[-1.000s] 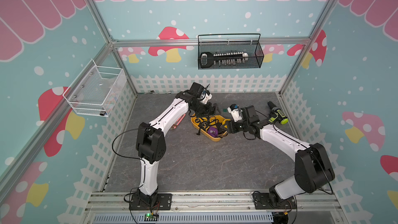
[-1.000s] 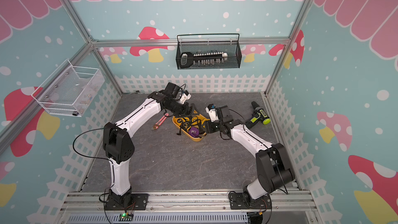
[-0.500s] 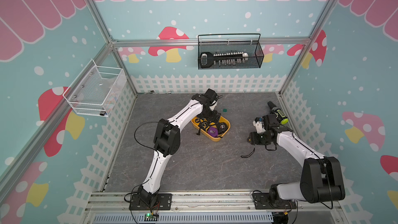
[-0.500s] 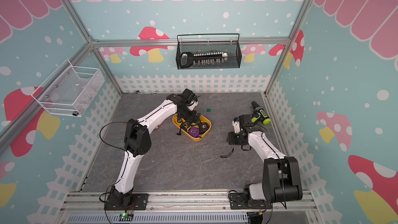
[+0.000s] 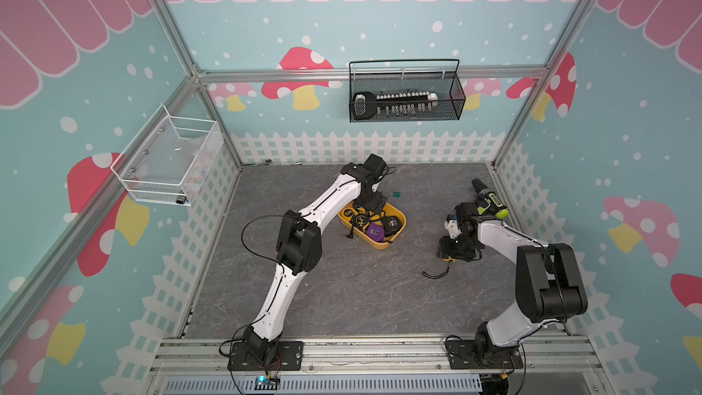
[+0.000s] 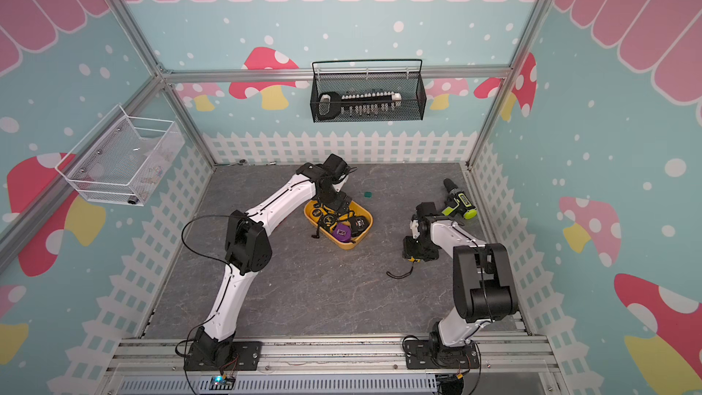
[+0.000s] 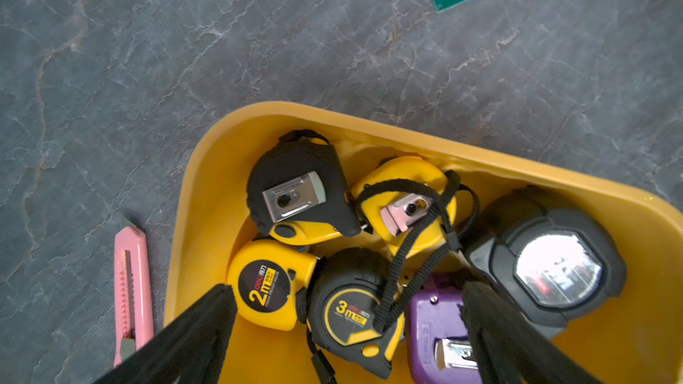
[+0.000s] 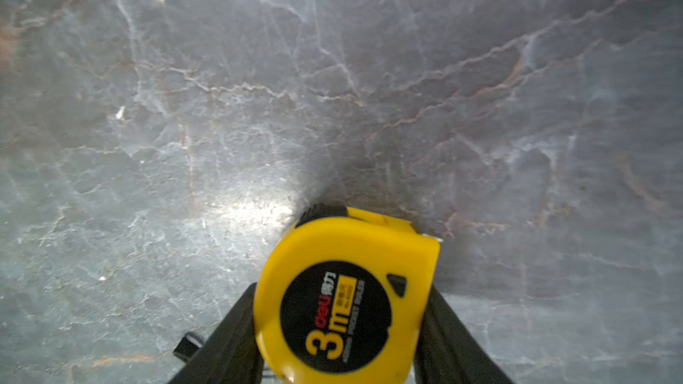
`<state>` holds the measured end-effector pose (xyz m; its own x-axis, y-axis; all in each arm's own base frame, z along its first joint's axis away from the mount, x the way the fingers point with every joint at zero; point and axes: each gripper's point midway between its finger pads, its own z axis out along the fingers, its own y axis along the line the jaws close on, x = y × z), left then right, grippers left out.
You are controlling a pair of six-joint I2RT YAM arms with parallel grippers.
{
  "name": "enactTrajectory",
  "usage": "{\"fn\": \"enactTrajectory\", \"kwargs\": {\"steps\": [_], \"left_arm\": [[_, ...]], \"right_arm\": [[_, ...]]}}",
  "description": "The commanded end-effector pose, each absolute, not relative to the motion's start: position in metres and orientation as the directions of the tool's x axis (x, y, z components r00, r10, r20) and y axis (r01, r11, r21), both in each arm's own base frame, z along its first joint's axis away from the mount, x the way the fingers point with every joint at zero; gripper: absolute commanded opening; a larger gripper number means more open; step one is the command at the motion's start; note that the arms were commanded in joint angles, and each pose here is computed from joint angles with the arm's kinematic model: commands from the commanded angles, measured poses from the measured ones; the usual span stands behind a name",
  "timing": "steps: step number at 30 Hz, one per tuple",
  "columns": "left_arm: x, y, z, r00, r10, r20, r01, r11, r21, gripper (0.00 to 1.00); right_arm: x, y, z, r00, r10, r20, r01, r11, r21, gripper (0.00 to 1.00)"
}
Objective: Take the tape measure out of the storage box
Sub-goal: Place the tape measure at the center of the board, then pick up the tape measure from the storage box.
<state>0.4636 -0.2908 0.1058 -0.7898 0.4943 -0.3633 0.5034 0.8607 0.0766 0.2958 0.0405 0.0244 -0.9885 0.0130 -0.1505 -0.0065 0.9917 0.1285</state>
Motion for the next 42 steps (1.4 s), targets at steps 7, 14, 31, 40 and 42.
{"fn": "enactTrajectory", "kwargs": {"steps": [7,14,31,40,42], "left_arm": [[0.422,-0.341,0.094,-0.705,0.632,-0.322,0.652,0.756,0.056,0.99],[0.404,-0.358,0.072,-0.737,0.618,-0.272,0.648,0.761,-0.026,0.99],[0.416,-0.378,0.031,-0.83,0.498,-0.252,0.547,0.814,-0.193,0.98],[0.423,-0.38,0.019,-0.813,0.511,-0.28,0.568,0.802,-0.184,0.87],[0.421,-0.376,0.015,-0.814,0.515,-0.267,0.567,0.805,-0.176,0.9]], "right_arm": [[0.29,0.019,0.015,-0.998,0.05,-0.048,0.048,0.998,0.043,0.55],[0.298,0.022,0.044,-0.989,0.043,-0.142,0.033,0.997,0.072,0.87],[0.306,0.027,0.067,-0.975,0.006,-0.222,-0.015,0.995,0.097,0.95],[0.312,0.032,0.07,-0.975,0.001,-0.223,-0.028,0.992,0.127,0.96],[0.313,0.033,0.071,-0.974,0.0,-0.227,-0.031,0.991,0.131,0.98]]}}
